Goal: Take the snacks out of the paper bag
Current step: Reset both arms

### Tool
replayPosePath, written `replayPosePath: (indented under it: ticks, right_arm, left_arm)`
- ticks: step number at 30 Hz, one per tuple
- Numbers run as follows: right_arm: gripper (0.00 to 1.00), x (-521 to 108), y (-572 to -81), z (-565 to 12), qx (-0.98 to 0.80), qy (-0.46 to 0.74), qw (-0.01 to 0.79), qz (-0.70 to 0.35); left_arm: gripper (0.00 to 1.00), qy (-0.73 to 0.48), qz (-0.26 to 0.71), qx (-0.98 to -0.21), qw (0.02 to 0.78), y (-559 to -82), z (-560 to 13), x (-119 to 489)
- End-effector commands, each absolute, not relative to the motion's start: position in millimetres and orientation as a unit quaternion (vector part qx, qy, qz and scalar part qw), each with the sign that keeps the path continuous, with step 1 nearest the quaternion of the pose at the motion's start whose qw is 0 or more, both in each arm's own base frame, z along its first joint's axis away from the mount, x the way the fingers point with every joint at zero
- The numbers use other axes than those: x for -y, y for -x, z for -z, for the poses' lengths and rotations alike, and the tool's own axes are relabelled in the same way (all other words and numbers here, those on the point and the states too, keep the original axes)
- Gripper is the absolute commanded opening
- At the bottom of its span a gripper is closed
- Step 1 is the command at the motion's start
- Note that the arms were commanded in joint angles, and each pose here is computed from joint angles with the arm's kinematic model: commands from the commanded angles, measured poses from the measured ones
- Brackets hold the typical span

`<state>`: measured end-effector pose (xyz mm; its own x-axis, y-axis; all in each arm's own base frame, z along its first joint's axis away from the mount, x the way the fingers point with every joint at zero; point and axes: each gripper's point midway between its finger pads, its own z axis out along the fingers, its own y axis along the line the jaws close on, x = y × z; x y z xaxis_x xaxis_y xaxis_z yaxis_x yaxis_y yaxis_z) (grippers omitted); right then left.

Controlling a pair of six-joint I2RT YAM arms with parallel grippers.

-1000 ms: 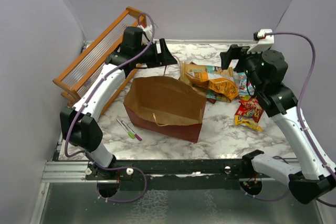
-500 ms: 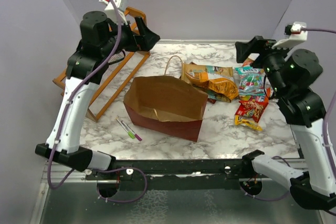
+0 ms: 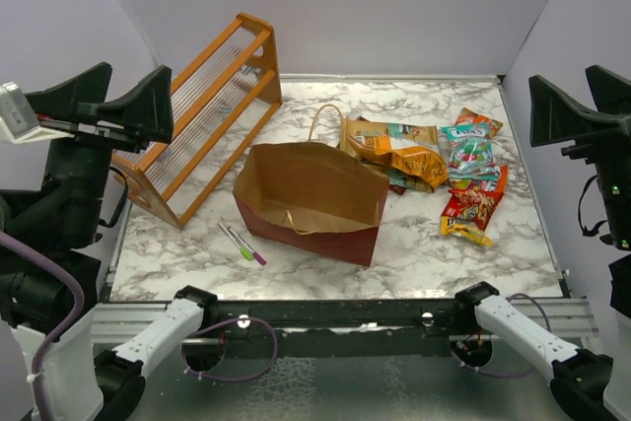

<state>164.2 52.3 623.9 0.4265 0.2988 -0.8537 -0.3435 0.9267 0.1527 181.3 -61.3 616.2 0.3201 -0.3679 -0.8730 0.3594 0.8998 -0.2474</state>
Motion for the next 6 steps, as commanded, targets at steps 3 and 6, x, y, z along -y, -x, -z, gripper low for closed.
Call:
replayPosePath:
  ticks: [3, 6]
  right_arm:
    - [1.0, -56, -187, -604, -0.543, 0.018, 0.822, -0.172]
    - [0.99, -57, -191, -597, -0.559, 0.025, 0.813, -0.163]
  left_arm:
    - [0.99, 0.03, 0.178, -0.574, 0.799, -210, -596, 53]
    - [0.99, 0.029, 0.191, -0.579, 0.792, -211, -591, 57]
